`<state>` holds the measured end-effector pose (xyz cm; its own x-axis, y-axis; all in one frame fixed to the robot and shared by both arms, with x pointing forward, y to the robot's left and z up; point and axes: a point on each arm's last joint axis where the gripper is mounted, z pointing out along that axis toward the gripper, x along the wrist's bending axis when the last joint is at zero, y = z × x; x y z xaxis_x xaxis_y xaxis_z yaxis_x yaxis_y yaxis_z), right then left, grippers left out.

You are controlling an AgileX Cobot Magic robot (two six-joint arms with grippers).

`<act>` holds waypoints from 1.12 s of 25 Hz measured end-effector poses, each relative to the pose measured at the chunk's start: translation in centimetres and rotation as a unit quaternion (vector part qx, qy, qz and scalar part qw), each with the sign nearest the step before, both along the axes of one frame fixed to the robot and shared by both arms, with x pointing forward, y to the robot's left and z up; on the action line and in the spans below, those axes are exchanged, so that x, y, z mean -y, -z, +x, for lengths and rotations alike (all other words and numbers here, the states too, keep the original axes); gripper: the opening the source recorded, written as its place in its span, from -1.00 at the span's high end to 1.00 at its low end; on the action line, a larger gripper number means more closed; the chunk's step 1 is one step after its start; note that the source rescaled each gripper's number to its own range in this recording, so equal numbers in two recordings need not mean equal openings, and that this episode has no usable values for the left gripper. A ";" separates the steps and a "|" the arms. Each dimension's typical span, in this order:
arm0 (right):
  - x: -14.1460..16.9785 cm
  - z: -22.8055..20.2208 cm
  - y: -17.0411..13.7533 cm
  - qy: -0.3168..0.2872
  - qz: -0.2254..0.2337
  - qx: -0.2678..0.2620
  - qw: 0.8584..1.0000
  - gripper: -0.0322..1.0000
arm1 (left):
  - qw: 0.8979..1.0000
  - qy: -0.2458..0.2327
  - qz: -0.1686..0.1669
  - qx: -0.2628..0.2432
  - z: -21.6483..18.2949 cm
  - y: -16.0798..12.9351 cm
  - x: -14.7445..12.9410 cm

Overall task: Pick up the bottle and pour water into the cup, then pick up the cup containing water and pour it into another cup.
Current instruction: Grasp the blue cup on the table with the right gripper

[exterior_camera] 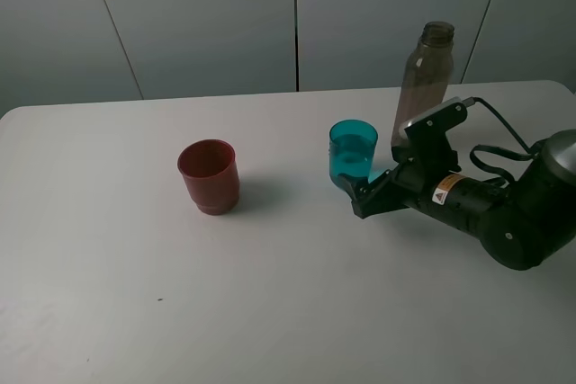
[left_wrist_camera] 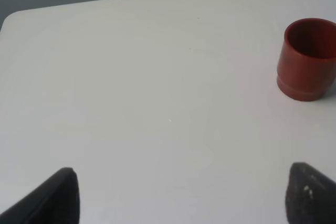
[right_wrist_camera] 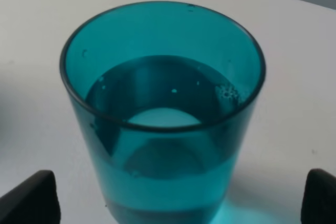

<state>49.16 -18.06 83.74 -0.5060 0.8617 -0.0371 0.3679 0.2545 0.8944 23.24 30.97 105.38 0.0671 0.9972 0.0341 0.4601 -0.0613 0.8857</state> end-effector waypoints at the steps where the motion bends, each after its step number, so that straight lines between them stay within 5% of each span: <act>1: -0.1 0.2 0.0 -0.004 0.002 0.004 1.000 -1.00 | 1.000 0.000 0.000 0.000 0.0 0.0 0.0; 28: -1.6 3.5 1.4 0.004 0.050 0.054 0.997 -1.00 | 1.000 0.000 0.000 0.000 0.0 0.0 0.0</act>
<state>52.64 -16.45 82.30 -0.4966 0.8679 -0.0046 0.2693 0.1592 0.9498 23.24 30.97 105.38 0.0671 0.9972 0.0341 0.4601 -0.0613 0.8857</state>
